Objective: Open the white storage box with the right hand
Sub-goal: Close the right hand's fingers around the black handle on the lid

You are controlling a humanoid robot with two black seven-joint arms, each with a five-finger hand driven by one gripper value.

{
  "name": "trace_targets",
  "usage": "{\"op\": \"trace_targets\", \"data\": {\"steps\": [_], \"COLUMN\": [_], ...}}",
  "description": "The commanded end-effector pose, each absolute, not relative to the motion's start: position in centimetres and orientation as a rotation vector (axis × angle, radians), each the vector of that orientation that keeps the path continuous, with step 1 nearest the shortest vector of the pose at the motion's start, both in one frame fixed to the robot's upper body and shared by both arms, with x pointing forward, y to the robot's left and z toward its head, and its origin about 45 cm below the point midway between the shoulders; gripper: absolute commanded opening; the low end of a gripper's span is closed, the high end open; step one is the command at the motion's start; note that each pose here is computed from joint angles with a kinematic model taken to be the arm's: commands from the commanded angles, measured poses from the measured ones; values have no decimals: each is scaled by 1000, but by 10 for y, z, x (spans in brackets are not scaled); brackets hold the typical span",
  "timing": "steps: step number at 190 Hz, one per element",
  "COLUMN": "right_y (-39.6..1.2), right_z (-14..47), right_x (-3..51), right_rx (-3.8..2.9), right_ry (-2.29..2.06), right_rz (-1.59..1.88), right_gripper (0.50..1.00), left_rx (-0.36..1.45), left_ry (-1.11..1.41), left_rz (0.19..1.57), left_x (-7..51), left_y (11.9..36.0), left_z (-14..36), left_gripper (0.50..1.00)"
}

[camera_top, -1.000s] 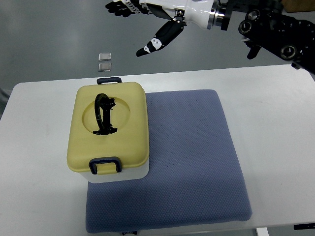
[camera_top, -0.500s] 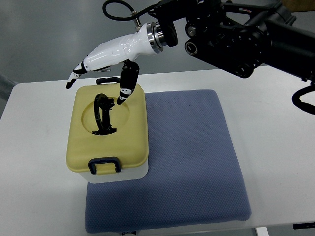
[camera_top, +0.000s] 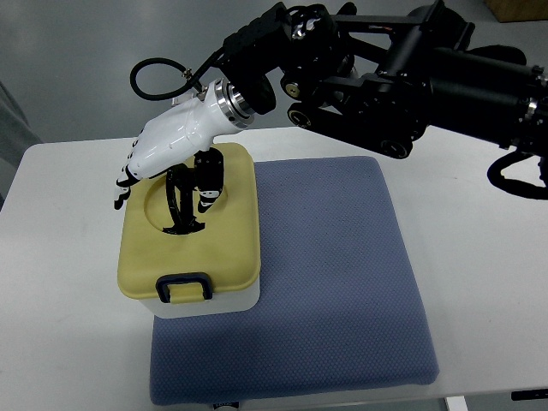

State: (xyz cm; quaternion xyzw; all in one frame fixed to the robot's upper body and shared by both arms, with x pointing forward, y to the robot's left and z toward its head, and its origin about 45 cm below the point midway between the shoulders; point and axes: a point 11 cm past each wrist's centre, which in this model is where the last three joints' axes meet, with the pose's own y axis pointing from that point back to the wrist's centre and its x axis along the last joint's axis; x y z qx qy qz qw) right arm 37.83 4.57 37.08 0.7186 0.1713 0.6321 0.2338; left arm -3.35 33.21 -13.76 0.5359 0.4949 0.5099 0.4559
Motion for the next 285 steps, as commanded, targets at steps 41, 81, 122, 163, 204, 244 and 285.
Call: {"op": "trace_targets", "data": {"steps": [41,81,122,163,204,244,285], "right_y": [39,39,40,40,40,40,41], "right_z": [368,367,366,359,355,355,356], "right_x": [385,385,384,382,381,381,381], "right_rx": [1940,1941,1950,1963,1972,1974,1977], "right_ry": [448,451,452,458,462,462,458], "right_rz": [1760,1758,1755,1743,1733,1733,1736], "right_gripper": [799,670,615,590,529,500,500], "left_rx": [1321,1321,1321,1321,1321,1321,1321], "left_ry": [1220,1220,1220,1220,1220,1220,1220], "left_rz": [1258,1258,1258,1258,1258,1258,1258], "left_x": [-33,-33,-33,-33,-33,-33,-33], "left_y": [332,332,332,332,332,332,332], "left_z": [-138,-138,-138,-138,-138,-138,-138], "left_gripper": [1000,1000,1000,1000,1000,1000,1000]}}
